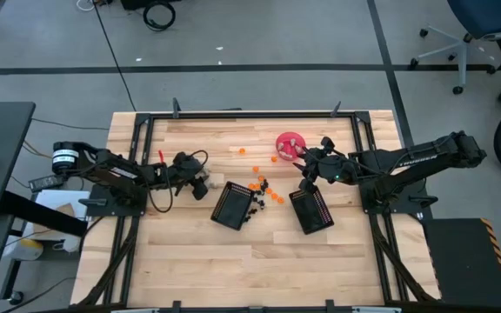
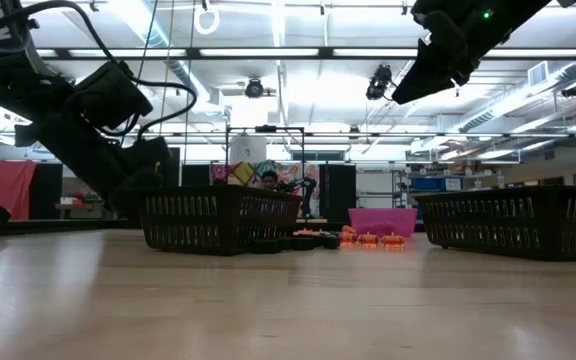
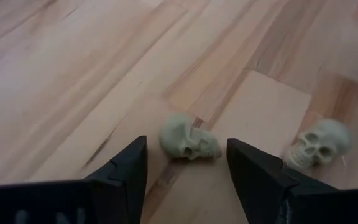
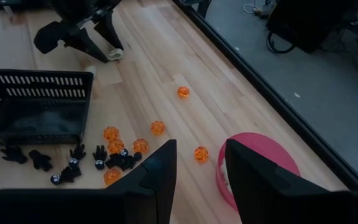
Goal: Sort Halloween decoration
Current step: Put the white skull toy into the pink container
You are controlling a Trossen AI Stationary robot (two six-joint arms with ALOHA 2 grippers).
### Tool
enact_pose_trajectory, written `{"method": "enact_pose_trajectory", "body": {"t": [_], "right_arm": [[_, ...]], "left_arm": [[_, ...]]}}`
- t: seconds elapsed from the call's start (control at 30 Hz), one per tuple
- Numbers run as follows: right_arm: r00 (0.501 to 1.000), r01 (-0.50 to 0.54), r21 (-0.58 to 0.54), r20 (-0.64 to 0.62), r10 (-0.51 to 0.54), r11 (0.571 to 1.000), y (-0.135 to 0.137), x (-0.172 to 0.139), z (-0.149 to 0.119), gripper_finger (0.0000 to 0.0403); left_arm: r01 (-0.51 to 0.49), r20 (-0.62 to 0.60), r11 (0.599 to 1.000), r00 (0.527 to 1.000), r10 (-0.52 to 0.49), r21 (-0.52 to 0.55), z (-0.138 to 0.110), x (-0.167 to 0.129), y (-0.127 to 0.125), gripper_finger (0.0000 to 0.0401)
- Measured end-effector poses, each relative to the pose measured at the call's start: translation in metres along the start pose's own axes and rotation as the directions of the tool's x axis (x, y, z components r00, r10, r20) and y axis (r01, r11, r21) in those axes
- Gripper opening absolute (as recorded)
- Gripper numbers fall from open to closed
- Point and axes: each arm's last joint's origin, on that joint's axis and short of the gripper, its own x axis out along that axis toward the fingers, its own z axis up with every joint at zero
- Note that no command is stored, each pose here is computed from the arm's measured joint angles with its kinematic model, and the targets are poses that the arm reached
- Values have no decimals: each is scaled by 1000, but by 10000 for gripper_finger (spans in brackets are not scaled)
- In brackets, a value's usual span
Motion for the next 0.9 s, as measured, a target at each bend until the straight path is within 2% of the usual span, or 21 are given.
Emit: {"method": "enact_pose_trajectory", "body": {"t": [0.23, 0.37, 0.7, 0.9], "right_arm": [[1000, -7, 5, 12, 7, 1000, 0, 0, 1, 141], [1000, -9, 7, 18, 9, 1000, 1, 0, 2, 141], [1000, -10, 4, 18, 10, 1000, 1, 0, 2, 141], [1000, -10, 3, 17, 10, 1000, 1, 0, 2, 141]], "left_arm": [[-14, 12, 995, 1000, 12, 100, 1, 0, 0, 194], [-14, 12, 994, 1000, 13, 107, 1, 0, 0, 191], [-10, 17, 994, 1000, 8, 105, 2, 0, 0, 92], [17, 34, 995, 999, -20, 98, 4, 0, -1, 64]]}}
